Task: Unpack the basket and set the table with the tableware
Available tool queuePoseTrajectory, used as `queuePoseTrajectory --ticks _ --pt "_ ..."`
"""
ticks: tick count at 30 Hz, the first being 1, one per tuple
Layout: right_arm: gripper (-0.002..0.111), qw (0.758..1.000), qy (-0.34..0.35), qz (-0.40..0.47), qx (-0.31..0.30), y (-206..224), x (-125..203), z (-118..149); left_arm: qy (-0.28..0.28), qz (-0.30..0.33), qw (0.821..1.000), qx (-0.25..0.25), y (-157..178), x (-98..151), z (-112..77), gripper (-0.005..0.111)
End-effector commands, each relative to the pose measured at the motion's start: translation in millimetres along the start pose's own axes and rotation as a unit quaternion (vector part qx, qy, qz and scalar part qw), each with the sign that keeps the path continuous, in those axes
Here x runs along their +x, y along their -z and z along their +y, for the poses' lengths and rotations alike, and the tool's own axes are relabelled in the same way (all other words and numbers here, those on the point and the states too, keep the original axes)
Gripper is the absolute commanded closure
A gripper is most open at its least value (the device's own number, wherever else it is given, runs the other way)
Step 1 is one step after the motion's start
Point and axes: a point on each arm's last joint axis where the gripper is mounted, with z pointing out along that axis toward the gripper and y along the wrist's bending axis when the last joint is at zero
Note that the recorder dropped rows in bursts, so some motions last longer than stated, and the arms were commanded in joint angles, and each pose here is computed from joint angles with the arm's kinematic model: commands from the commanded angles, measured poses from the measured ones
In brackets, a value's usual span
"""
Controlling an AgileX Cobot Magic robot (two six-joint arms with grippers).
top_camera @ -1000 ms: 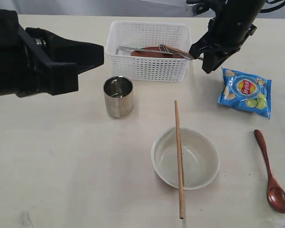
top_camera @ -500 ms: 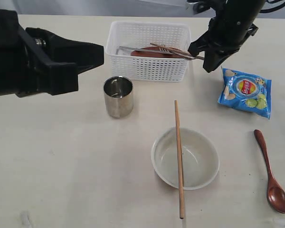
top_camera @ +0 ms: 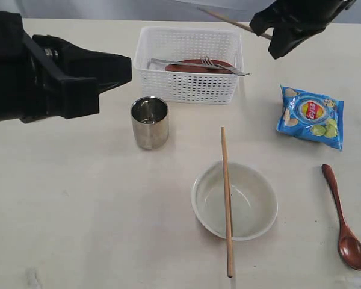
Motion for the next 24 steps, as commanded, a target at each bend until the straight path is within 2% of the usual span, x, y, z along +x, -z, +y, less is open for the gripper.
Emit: queuePoseTrajectory --ticks 1,5,8,14,15,16,19,22,24 --pt "0.109 0.998 -0.031 -0.047 0.013 38 22 10 0.006 -0.015 1.0 0.0 1 -2 0.4 0.107" --pt "0.109 0.993 -0.065 -0.097 0.023 60 67 26 0.006 -0.023 1.0 0.0 1 -3 0.4 0.107" --pt "0.109 0.986 -0.097 -0.131 0.017 60 110 45 0.006 -0.027 1.0 0.0 1 -4 0.5 0.107" --pt "0.109 0.969 -0.153 -0.186 -0.048 40 188 91 0.052 0.001 0.999 -0.014 -16 3 5.2 0.106" --pt "0.109 0.959 -0.18 -0.204 -0.074 31 212 99 0.07 0.011 0.997 -0.022 -25 6 7.9 0.104" --pt "0.109 0.953 -0.194 -0.216 -0.086 27 222 102 0.078 0.014 0.996 -0.027 -29 8 9.4 0.102" --pt "0.109 0.935 -0.239 -0.226 -0.132 9 257 108 0.105 0.002 0.994 -0.043 -48 10 16.0 0.082" --pt "0.109 0.931 -0.235 -0.222 -0.17 -5 268 115 0.152 0.005 0.987 -0.057 -68 18 21.4 0.068" --pt "0.109 0.93 -0.218 -0.227 -0.191 -9 266 121 0.143 0.051 0.987 -0.049 -91 30 9.4 0.067"
